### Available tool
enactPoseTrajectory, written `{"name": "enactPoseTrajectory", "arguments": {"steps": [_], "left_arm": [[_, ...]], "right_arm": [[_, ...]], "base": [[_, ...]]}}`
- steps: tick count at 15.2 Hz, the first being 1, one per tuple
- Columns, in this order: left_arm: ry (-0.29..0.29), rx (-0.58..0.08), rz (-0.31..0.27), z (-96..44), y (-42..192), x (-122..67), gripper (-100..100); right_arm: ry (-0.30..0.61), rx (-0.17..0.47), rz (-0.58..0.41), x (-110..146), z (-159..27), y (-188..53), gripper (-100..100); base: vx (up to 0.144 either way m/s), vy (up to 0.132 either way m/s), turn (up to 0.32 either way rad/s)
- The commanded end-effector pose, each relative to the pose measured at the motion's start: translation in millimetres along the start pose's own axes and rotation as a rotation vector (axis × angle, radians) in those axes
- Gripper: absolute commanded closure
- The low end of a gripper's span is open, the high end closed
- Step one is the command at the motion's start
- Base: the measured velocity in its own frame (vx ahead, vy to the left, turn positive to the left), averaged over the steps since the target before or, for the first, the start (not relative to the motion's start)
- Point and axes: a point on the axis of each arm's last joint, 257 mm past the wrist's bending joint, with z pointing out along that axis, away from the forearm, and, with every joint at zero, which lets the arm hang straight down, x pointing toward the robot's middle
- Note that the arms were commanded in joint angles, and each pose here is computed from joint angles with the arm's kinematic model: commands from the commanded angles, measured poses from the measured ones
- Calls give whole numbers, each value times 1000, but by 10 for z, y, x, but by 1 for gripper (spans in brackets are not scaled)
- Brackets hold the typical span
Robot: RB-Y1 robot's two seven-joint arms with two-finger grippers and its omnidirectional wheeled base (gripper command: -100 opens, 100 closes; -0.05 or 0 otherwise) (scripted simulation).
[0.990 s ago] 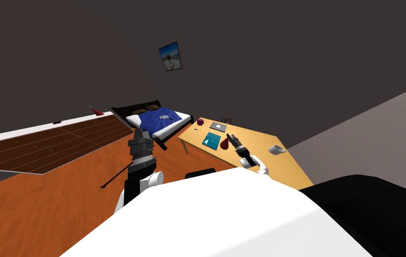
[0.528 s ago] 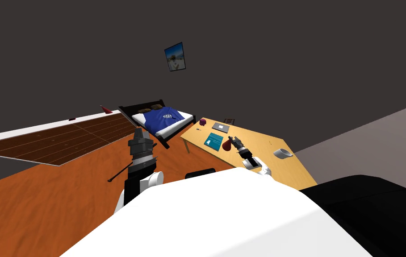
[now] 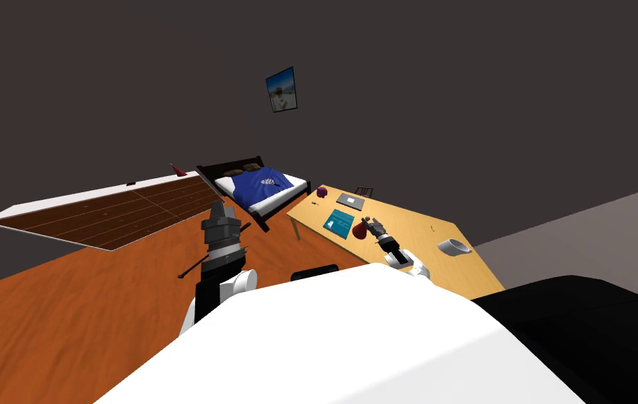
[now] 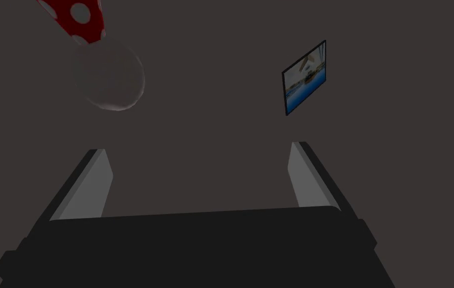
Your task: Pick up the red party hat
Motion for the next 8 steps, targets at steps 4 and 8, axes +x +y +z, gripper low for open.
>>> {"name": "enactPoseTrajectory", "arguments": {"steps": [4, 8], "left_arm": [[0, 0, 0, 0, 0, 0, 0], [0, 0, 0, 0, 0, 0, 0]], "right_arm": [[46, 53, -98, 179, -89, -298, -100], [87, 95, -169, 331, -191, -524, -100]], "base": [[11, 9, 83], [12, 9, 105]]}}
